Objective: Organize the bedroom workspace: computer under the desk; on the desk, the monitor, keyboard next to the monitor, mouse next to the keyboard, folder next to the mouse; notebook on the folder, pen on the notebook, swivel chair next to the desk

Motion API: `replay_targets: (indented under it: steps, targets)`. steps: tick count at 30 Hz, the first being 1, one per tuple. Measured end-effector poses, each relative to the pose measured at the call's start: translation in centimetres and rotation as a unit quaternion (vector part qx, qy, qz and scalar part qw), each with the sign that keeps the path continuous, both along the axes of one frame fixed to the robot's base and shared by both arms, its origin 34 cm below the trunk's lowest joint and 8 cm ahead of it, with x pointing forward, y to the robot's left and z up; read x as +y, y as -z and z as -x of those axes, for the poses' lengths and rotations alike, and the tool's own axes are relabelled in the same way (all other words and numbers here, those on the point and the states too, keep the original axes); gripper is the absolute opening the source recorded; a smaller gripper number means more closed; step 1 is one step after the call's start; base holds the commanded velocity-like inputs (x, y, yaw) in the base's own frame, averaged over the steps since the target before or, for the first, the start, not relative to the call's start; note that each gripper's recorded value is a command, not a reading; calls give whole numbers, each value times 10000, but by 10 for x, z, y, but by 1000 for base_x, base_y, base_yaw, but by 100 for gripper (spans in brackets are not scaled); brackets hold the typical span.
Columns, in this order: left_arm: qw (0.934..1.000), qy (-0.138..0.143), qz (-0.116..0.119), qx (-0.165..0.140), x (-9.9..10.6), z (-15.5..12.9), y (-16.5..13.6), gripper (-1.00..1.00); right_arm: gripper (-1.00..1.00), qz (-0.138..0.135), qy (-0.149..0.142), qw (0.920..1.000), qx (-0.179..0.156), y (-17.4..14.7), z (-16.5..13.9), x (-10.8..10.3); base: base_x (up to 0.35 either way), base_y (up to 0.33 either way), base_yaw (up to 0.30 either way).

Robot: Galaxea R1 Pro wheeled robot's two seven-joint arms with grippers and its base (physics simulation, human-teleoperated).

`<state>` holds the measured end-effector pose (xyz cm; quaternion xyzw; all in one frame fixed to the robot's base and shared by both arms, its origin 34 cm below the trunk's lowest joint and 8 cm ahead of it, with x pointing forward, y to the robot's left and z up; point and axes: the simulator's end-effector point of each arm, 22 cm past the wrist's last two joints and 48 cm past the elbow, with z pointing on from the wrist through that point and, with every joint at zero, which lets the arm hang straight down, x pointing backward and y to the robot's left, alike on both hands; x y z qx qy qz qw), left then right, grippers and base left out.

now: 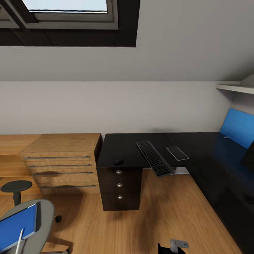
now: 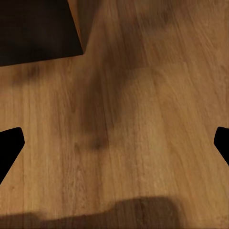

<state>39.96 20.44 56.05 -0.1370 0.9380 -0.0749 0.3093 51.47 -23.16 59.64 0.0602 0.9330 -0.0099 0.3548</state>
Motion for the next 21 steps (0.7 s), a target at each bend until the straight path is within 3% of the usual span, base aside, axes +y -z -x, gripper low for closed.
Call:
replay_targets:
  steps: [21]
  targets:
    - [10000,-9,-16,6,2,2,-16,100,100,5,9,10000,-18,-17,1,-1,0,0,0]
